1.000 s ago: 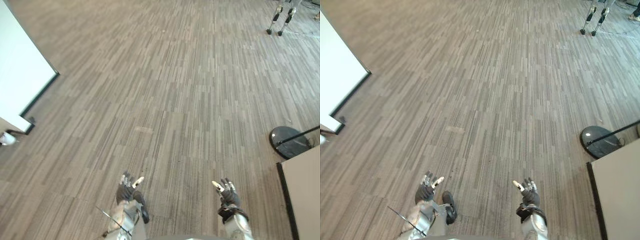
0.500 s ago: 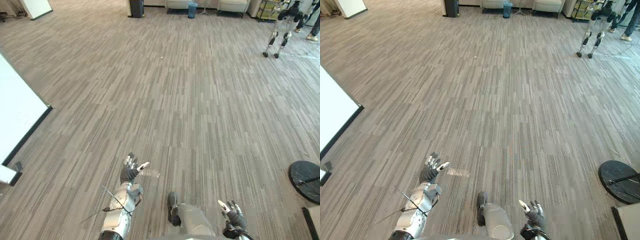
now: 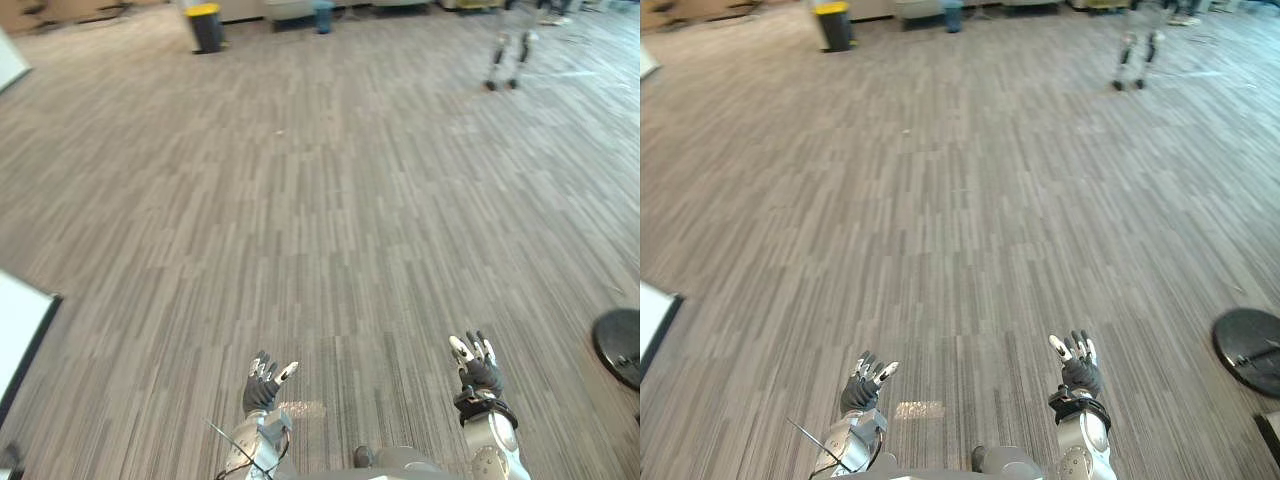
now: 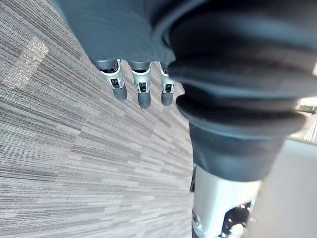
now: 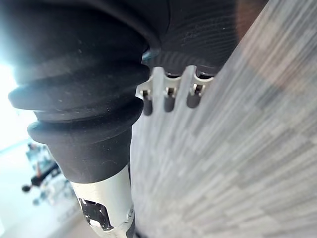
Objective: Organize washtable
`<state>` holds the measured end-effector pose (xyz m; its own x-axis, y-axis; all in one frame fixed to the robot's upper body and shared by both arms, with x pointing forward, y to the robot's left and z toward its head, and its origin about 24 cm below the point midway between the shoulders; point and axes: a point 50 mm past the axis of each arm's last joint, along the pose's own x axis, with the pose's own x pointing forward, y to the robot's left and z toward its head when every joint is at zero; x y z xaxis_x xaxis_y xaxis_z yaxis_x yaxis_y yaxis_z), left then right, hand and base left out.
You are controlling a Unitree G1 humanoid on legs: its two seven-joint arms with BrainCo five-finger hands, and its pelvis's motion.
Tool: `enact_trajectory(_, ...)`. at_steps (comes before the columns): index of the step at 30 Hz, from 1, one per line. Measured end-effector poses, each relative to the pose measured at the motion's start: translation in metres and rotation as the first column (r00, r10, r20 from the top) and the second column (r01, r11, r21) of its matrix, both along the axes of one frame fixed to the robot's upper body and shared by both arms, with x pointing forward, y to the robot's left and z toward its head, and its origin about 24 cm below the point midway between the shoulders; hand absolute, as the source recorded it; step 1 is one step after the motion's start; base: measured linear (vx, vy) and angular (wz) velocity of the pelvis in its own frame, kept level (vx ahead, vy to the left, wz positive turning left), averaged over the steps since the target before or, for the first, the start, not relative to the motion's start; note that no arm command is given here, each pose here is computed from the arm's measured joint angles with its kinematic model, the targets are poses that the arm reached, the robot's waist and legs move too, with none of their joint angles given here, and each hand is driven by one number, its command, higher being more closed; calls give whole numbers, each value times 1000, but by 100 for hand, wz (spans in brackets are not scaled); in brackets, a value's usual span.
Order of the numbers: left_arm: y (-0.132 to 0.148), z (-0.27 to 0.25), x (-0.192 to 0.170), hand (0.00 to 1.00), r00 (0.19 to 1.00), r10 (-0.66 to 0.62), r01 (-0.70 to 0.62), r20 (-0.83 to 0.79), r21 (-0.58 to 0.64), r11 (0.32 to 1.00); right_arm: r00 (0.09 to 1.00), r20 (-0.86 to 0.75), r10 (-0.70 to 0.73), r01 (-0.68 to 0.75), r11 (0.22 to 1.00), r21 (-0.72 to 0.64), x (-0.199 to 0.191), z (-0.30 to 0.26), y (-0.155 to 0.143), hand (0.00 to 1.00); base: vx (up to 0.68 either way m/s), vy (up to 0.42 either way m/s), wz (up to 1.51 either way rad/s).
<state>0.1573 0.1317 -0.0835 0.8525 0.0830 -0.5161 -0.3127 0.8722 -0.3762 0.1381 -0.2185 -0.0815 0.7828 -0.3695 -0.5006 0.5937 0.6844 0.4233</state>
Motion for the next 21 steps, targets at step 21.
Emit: enact_trajectory(21, 33, -50, -39, 0, 957, -38, 81, -287, 142, 987, 883, -380, 274, -306, 952, -26, -36, -58, 30, 0, -25, 78, -7)
